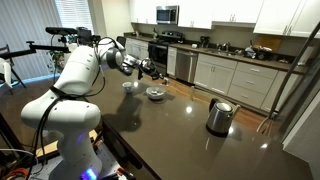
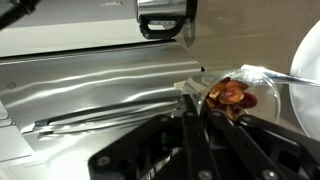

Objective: Pour the things in the glass into the bowl

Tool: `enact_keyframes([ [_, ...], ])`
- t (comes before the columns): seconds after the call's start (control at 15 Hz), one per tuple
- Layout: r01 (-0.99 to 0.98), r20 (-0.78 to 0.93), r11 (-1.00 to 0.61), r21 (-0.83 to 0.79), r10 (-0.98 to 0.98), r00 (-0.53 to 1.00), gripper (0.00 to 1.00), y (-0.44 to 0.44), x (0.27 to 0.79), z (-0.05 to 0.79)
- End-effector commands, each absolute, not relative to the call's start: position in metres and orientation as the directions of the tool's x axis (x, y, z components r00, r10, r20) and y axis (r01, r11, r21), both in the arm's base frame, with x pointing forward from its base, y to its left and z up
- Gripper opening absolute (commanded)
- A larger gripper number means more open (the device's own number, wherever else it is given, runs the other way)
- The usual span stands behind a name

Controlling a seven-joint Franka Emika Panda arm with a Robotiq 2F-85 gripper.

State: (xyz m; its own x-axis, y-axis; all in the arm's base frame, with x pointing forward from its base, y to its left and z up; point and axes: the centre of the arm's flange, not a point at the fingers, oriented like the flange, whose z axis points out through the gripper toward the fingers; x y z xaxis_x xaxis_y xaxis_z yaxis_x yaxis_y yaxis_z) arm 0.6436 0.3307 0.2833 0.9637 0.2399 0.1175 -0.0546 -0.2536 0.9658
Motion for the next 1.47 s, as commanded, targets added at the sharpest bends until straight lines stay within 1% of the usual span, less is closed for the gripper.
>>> enact_keyframes([
  [0.0,-0.049,0.116,-0.276,0.960,0.233,0.965,0.04,0.332,0.642,0.301],
  [0.4,-0.093,0.157,-0.256,0.962,0.247,0.956,0.04,0.341,0.634,0.313],
  [1.0,-0.171,0.232,-0.218,0.961,0.301,0.925,0.04,0.373,0.605,0.309],
  [1.4,-0.246,0.288,-0.161,0.956,0.342,0.894,0.04,0.371,0.602,0.302],
])
